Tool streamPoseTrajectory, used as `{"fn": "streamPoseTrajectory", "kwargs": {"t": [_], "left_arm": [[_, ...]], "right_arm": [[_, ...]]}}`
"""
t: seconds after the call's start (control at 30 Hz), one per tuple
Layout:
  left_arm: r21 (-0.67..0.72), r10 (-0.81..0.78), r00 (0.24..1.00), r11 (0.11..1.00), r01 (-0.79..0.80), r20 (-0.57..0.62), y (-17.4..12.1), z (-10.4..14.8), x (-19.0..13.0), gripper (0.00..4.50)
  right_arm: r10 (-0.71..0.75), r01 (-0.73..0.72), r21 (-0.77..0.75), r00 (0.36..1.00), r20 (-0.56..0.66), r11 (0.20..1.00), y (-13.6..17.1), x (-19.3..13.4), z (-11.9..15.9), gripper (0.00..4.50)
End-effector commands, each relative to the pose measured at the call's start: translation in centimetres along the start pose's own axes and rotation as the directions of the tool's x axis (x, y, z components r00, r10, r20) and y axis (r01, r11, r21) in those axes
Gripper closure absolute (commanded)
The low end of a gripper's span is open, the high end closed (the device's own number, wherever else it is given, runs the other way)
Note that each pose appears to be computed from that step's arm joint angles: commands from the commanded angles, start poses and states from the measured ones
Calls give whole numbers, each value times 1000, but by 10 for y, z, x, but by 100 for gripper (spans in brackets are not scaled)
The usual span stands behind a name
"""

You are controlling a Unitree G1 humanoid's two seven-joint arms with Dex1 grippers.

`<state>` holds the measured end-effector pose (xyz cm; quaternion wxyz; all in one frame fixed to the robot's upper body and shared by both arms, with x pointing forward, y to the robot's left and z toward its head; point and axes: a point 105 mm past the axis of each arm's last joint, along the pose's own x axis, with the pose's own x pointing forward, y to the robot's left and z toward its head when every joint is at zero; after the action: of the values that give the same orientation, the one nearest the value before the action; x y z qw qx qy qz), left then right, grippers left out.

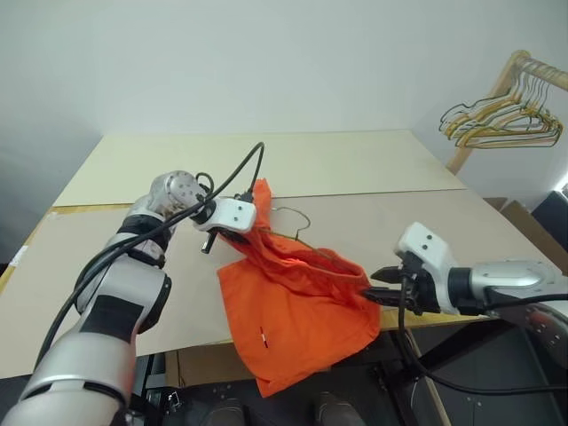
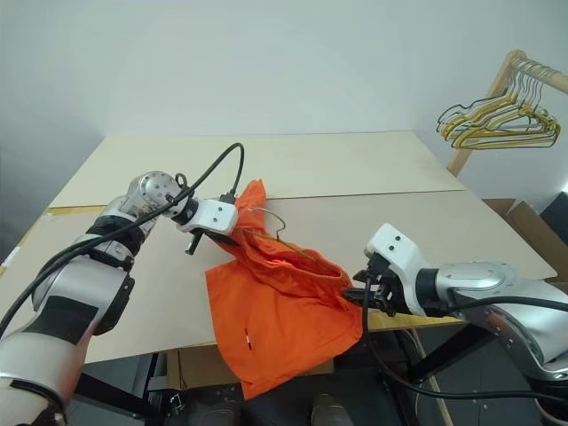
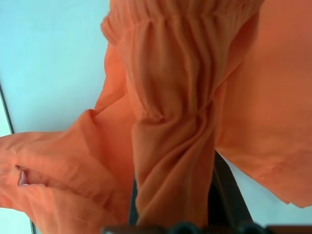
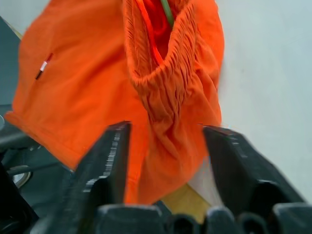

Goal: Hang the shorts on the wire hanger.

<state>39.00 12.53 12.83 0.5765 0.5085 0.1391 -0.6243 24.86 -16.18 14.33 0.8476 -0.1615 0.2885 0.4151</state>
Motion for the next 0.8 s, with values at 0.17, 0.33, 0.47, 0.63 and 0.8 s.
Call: {"fn": "streamPoseTrajectory", "kwargs": {"t": [0.17, 0.33, 0.47, 0.63, 0.8], "left_arm": [[36, 60, 998, 998, -60, 2, 19, 11, -16, 450], [41, 52, 999, 998, -53, 14, 20, 15, -15, 450], [37, 53, 998, 998, -54, 25, 22, 19, -14, 450], [35, 63, 998, 997, -64, 29, 25, 21, -15, 450], [33, 63, 997, 997, -64, 36, 24, 20, -17, 450]], "right_arm": [[-145, 156, -42, 972, 186, 987, -24, -46, 44, 3], [20, 26, -155, 958, 286, 988, 6, -22, 85, 3], [53, -5, -169, 959, 278, 986, 11, 16, 104, 3], [34, 3, -137, 963, 268, 991, 2, 47, 119, 19], [39, -5, -132, 965, 258, 991, -2, 56, 121, 165]]}}
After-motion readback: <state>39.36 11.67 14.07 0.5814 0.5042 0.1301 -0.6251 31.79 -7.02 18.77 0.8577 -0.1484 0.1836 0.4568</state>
